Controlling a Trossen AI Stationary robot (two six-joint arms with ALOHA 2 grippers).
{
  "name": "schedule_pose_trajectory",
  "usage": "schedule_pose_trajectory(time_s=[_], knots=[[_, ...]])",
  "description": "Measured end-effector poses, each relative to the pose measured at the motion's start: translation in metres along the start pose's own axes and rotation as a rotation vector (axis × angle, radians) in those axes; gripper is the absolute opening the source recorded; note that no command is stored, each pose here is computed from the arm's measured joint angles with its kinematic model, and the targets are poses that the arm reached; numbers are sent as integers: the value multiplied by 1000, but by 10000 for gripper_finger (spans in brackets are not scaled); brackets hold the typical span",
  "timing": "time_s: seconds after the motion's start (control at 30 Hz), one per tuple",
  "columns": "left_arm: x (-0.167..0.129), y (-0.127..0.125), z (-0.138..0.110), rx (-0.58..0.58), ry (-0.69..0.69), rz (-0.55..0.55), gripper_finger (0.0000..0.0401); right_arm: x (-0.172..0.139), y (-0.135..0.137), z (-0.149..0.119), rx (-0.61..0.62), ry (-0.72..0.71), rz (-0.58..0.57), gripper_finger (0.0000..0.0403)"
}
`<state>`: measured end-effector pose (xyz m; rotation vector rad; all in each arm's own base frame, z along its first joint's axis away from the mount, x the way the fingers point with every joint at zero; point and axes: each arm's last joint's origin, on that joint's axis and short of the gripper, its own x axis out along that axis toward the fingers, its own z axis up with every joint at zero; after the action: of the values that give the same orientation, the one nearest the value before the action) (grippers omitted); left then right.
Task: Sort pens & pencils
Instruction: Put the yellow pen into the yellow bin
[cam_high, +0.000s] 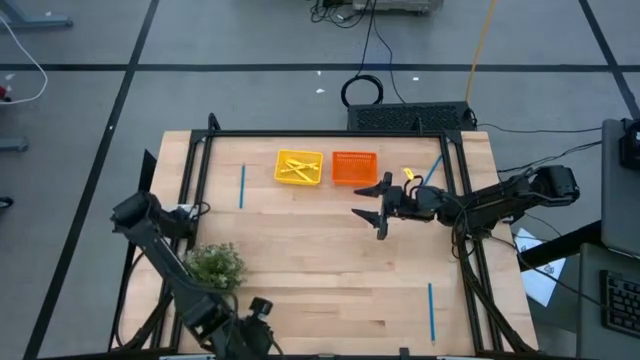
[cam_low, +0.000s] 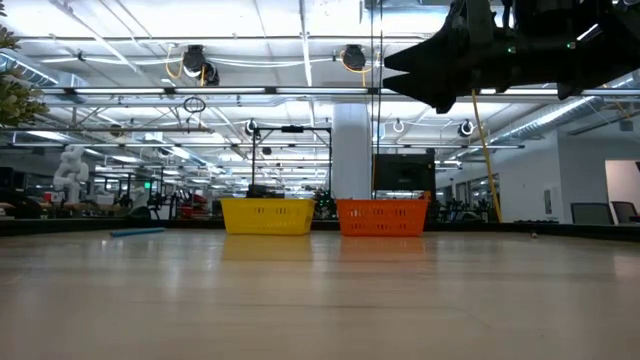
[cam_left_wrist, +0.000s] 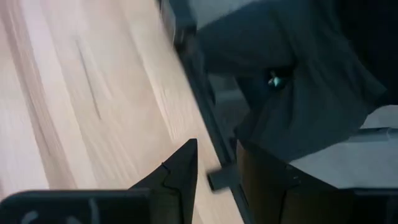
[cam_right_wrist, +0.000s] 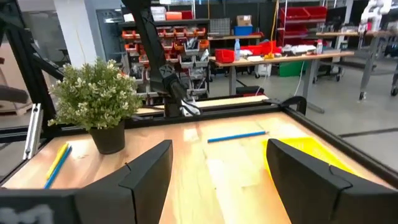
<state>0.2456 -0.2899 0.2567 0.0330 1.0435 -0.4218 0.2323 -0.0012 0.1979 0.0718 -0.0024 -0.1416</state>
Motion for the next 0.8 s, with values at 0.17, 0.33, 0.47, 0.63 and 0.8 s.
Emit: schedule_pose_trajectory(time_s=[0.17,0.33,0.47,0.63,0.8], knots=[[19,-9,-11,-29,56,35,115,0,0,0,40,3,0,249],[48,-7,-18,-48,126,67,115,0,0,-2,44,20,-1,249],[68,-3,-26,-52,214,61,115,0,0,-4,40,46,-4,249],[72,0,-31,-26,260,104,115,0,0,-4,39,45,-4,249],[71,5,-33,-43,270,161,115,0,0,-5,39,47,-4,249]])
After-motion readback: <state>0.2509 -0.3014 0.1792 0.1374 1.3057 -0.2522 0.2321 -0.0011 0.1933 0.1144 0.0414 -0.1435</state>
